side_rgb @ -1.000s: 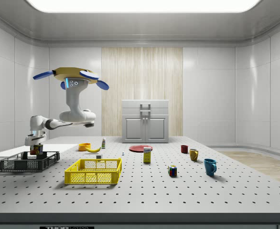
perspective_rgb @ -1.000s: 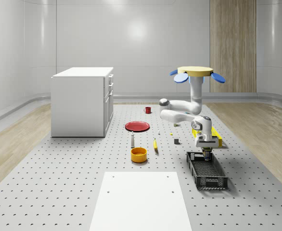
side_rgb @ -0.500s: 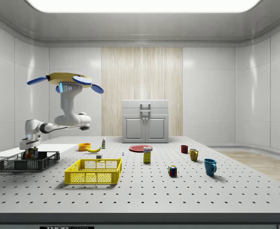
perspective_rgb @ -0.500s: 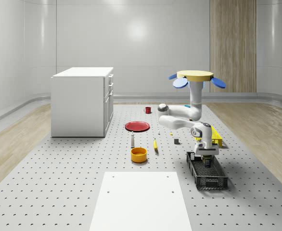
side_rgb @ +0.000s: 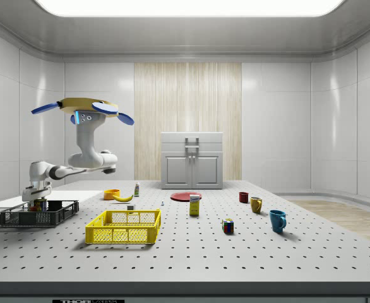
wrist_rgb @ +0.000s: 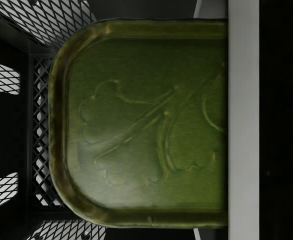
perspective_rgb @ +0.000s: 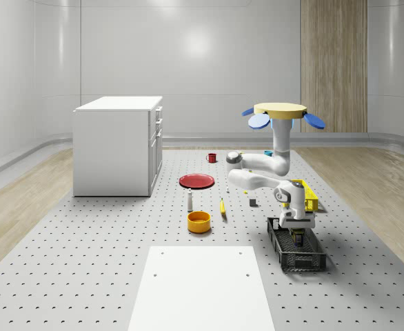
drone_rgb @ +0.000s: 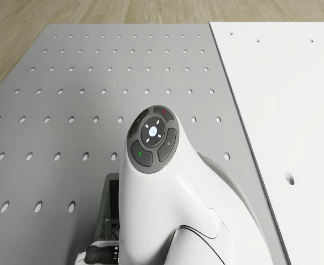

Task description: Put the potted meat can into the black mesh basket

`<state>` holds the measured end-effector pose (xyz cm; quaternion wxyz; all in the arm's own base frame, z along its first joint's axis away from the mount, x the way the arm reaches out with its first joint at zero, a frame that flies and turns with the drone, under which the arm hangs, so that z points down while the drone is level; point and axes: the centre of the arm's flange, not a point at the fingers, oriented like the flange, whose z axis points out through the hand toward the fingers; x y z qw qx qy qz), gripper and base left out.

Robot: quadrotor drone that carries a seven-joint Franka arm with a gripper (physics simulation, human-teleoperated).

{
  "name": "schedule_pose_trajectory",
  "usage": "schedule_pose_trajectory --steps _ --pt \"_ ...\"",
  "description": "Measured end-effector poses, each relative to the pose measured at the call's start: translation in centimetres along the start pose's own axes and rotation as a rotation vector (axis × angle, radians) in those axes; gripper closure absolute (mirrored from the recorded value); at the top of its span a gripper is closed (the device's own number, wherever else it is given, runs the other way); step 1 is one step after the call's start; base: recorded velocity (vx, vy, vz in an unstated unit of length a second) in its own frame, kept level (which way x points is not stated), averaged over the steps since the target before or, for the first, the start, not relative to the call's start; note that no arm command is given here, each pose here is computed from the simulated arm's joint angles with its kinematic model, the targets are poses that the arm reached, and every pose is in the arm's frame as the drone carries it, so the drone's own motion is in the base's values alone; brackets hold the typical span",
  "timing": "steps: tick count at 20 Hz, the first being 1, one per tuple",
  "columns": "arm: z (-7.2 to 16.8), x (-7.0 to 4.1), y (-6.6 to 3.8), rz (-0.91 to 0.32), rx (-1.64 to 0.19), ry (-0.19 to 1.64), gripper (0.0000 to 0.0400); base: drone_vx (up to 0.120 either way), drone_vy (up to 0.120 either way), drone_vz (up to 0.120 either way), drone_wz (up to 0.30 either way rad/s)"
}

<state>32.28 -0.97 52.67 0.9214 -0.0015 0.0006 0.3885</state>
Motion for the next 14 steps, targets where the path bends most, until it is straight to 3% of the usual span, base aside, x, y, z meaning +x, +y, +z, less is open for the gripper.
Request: schedule_pose_trajectory --steps 2,4,7,14 --pt "0.7 0.0 0.0 0.001 0.0 0.0 0.0119 0.0 0.0 0.0 0.0" --pt "1.2 0.0 0.0 -0.003 0.0 -0.001 0.0069 0.0 0.0 0.0 0.0" --pt "1.4 0.0 0.0 -0.007 0.001 -0.002 0.0032 0.0 0.0 0.0 0.0" --pt "-0.6 0.0 0.0 -0.011 0.002 -0.004 0.0007 0.0 0.0 0.0 0.0"
